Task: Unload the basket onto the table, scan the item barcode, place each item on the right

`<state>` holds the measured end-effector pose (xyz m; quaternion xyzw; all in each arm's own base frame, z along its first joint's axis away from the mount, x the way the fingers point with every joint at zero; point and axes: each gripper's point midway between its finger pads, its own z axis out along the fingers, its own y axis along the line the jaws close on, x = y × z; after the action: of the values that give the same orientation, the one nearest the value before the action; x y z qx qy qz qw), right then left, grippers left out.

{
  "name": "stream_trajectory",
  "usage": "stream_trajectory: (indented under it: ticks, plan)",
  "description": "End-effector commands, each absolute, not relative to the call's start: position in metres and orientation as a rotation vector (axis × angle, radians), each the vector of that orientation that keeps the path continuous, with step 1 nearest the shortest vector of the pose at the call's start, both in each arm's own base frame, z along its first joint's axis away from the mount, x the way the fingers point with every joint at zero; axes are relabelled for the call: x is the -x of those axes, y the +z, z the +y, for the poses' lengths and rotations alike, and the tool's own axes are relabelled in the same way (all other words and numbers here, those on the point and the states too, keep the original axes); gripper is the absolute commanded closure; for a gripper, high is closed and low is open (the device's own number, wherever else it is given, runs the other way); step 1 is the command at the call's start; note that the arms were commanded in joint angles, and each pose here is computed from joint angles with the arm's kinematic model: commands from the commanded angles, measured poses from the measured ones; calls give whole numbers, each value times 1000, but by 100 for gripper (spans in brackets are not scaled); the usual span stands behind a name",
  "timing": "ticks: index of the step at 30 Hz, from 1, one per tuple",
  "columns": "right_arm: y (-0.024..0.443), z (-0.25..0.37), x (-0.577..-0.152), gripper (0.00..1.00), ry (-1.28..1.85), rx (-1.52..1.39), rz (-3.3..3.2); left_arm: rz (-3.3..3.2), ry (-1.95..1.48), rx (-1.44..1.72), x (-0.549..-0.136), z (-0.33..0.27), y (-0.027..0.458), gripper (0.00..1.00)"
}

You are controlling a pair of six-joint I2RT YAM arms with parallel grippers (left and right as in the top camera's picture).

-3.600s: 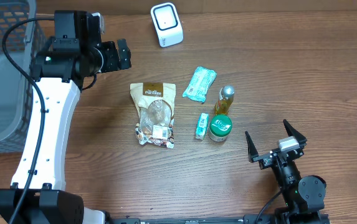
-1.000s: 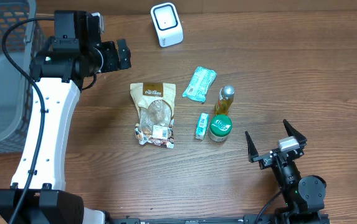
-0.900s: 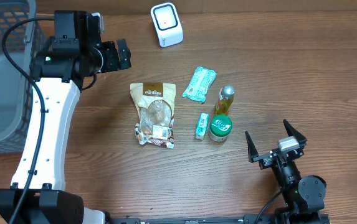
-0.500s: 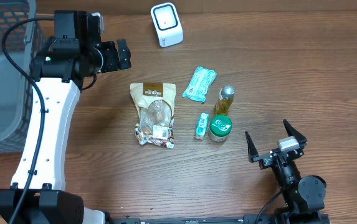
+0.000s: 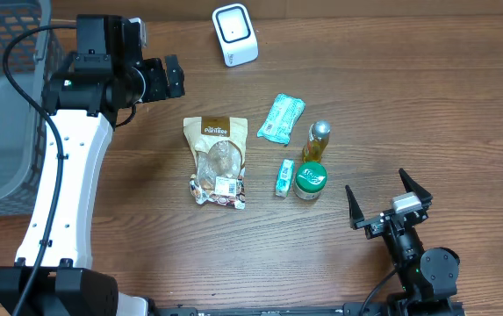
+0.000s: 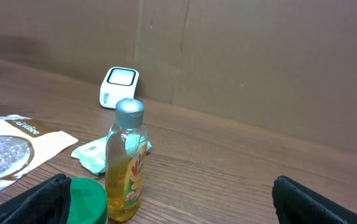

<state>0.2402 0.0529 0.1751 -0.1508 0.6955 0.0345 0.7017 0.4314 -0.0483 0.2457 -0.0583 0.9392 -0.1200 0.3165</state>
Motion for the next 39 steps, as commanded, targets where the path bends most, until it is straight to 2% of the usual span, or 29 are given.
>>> stream_trajectory:
  ticks: [1, 23, 28, 33, 39]
  plan:
    - [173, 53, -240, 0, 76, 336, 1545, 2459, -292, 123, -433, -48, 251, 0]
    - [184, 54, -240, 0, 81, 335, 1502, 2459, -293, 123, -433, -48, 251, 0]
    - [191, 77, -231, 0, 211, 420, 1461, 2459, -292, 123, -433, -48, 251, 1]
    - [233, 76, -222, 0, 328, 310, 1409, 2459, -292, 123, -433, -48, 251, 1]
    - [319, 73, -194, 0, 353, 284, 1311, 2459, -292, 123, -433, -48, 251, 1]
